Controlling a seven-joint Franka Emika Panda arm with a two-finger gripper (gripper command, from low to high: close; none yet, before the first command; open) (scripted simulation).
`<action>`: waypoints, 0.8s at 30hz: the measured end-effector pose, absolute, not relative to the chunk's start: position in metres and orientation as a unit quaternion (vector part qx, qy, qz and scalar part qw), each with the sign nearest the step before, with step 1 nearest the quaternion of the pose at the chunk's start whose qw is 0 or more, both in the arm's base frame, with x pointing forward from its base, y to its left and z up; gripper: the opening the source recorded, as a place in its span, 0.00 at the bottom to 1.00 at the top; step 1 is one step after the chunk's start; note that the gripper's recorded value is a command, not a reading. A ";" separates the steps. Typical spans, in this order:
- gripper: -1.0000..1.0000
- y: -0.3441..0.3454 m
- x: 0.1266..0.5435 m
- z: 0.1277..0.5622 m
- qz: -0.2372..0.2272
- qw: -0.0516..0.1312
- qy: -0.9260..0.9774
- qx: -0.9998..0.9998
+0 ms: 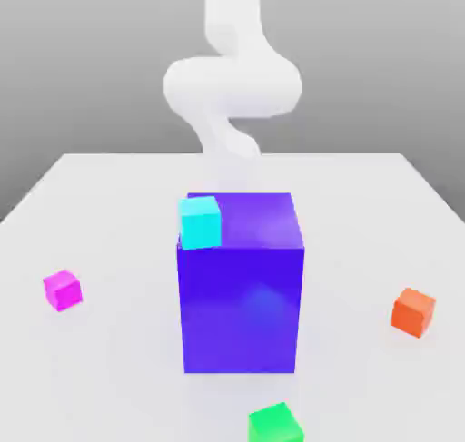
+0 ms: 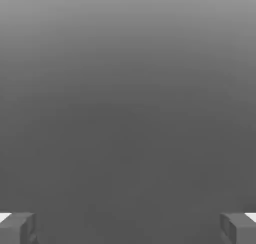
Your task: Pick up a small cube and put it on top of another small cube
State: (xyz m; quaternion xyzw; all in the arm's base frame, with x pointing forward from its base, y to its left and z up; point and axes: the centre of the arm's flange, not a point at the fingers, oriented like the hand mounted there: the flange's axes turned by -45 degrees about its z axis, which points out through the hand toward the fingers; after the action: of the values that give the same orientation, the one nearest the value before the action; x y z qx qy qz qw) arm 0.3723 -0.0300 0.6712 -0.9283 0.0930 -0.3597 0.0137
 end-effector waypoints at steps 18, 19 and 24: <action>0.50 -0.259 0.353 0.355 -0.133 0.036 0.697 -0.704; 0.50 -0.267 0.342 0.338 -0.120 0.035 0.724 -0.678; 0.50 -0.298 0.279 0.260 -0.058 0.021 0.843 -0.535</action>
State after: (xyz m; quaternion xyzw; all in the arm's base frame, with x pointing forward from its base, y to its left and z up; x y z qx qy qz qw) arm 0.2793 -0.2976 0.2597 -0.5345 0.8429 -0.0584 0.0213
